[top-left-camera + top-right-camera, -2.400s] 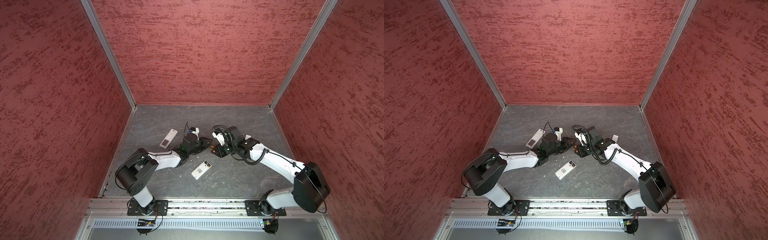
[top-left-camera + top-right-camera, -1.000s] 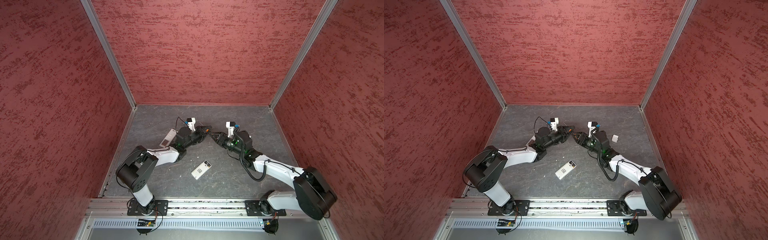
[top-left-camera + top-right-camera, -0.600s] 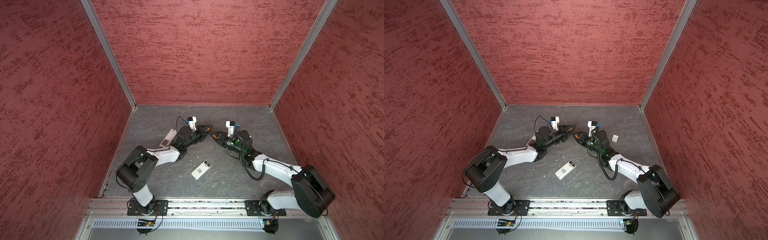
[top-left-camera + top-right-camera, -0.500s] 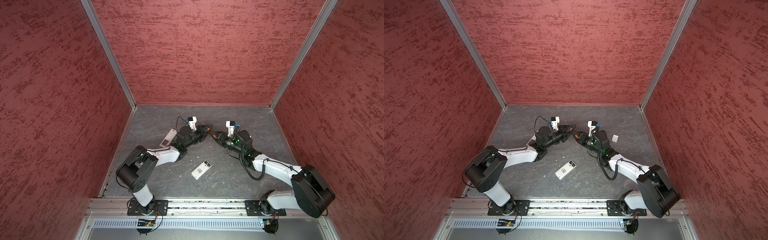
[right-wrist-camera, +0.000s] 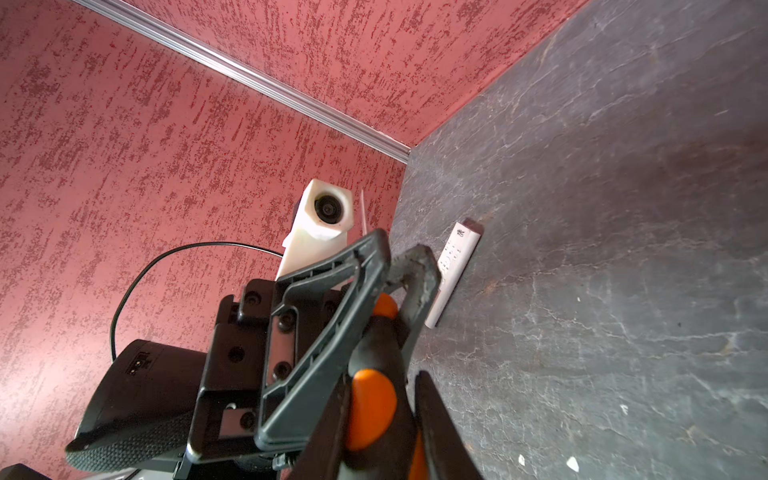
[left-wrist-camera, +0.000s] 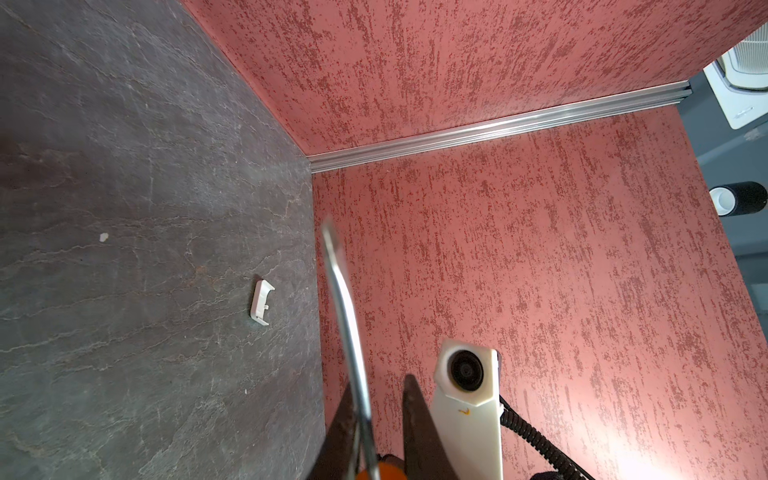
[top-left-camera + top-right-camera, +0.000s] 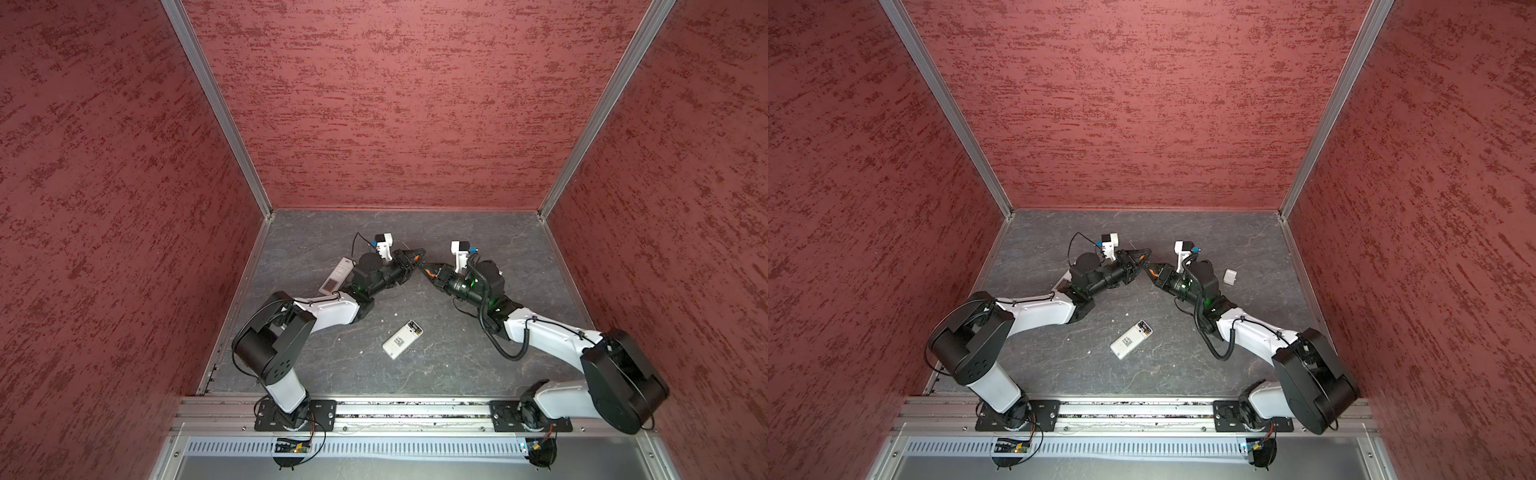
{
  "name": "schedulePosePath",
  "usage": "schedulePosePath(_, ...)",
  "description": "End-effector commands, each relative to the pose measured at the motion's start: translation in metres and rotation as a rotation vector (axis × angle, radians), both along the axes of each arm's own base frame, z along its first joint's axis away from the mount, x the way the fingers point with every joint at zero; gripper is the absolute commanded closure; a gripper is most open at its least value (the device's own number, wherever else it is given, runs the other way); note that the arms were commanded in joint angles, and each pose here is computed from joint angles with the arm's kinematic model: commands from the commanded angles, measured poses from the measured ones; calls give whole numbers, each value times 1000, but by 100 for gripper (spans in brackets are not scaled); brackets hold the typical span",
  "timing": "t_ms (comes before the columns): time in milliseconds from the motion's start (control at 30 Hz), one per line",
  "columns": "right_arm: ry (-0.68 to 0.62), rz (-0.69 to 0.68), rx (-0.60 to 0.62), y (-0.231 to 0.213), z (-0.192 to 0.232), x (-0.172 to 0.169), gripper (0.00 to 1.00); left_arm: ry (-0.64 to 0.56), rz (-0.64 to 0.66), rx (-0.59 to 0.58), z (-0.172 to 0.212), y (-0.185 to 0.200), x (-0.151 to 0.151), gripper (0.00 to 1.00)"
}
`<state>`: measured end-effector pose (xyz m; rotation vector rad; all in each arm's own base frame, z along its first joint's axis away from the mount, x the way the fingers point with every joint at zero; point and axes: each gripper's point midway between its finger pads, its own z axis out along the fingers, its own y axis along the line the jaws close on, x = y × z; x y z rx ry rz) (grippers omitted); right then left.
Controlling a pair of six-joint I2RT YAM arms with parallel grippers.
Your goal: Unload the batteries from the remote control
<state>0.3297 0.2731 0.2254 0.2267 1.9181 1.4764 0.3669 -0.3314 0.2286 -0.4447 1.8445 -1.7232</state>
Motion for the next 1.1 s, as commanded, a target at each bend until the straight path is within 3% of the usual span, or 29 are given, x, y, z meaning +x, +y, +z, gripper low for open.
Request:
schedulePosePath(0,-47,-13,33,1,21,7,100,-45,-14,6,8,1,-7,100)
schedulePosePath(100,-32,-9,-6,-1,16,5,100,-49,1,9,10,7,-6,97)
schedulePosePath(267,-20,12,-87,-4,9,-1,100,-74,18,36,17,19,-4,60)
schedulePosePath(400,-1,23,-128,-9,5,-6,100,-86,40,65,19,32,-2,47)
schedulePosePath(700,51,100,-256,-19,-9,-34,100,-68,122,137,13,86,-3,43)
schedulePosePath(1067,-19,175,-545,-45,-13,-77,100,91,91,268,-24,129,-21,41)
